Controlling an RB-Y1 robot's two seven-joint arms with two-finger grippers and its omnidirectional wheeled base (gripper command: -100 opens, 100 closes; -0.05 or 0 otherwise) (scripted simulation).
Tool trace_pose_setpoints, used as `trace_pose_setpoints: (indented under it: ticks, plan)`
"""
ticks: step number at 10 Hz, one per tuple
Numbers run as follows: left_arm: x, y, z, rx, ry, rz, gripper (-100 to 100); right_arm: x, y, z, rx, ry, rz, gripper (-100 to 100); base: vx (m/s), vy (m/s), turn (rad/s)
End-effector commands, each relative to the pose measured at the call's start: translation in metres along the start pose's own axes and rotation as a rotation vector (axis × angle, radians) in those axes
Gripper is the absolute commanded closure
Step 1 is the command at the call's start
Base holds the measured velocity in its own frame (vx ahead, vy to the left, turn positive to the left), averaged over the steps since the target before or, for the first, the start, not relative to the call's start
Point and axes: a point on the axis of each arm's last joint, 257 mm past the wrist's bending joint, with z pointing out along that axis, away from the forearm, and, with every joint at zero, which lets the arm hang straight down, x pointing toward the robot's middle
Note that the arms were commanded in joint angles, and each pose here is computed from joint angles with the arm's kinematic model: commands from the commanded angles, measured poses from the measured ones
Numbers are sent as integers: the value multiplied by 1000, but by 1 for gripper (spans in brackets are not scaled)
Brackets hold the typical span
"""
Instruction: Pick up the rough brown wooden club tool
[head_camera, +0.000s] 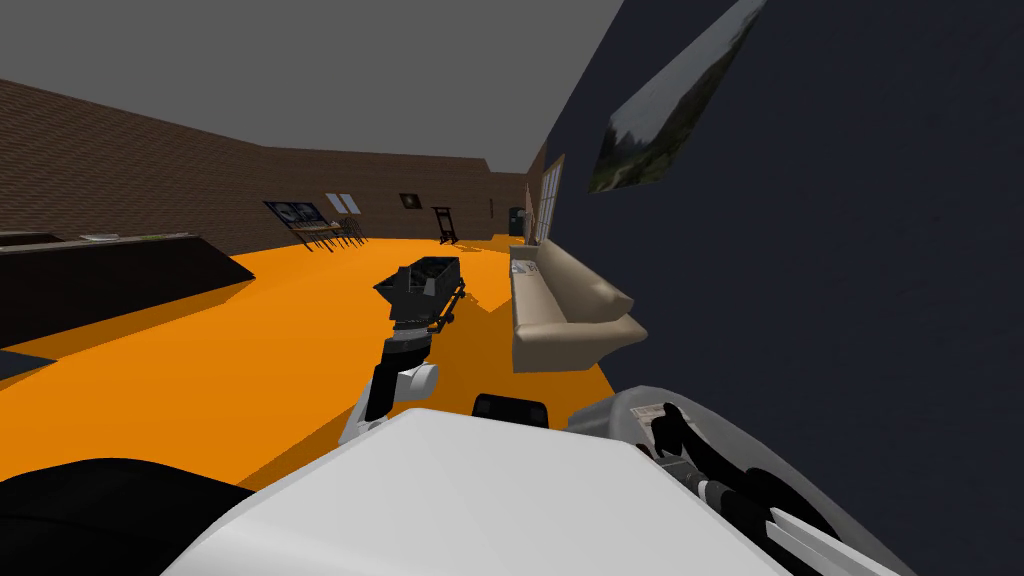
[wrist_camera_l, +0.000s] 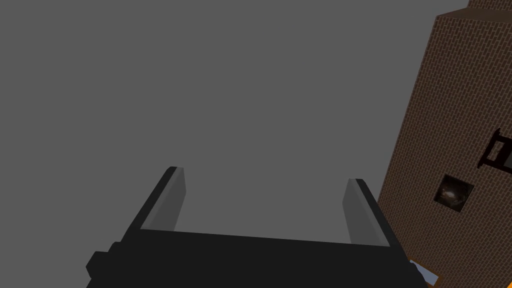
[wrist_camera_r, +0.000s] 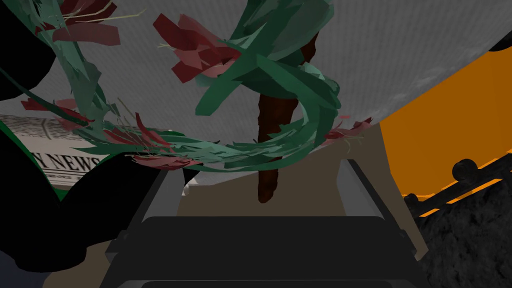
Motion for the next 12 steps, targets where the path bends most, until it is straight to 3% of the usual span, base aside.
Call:
trace_pose_setpoints:
  ticks: [1,5,6,7,11,12]
  plan:
    - [0,0,0,0,0,0,0,0,0,0,0,0,0,100,0,0,0]
    - [0,0,0,0,0,0,0,0,2,0,-4,-1,1,100,0,0,0]
    - [0,0,0,0,0,0,0,0,2,0,-4,-1,1,0,0,0,0]
    - [0,0,0,0,0,0,0,-6,-1,-7,-6,1,-18,100,23,2,-168]
    - [0,0,0,0,0,0,0,-13,-1,-17,-16,3,-45,100,24,11,-118]
    - [0,0,0,0,0,0,0,-13,-1,-17,-16,3,-46,0,0,0,0]
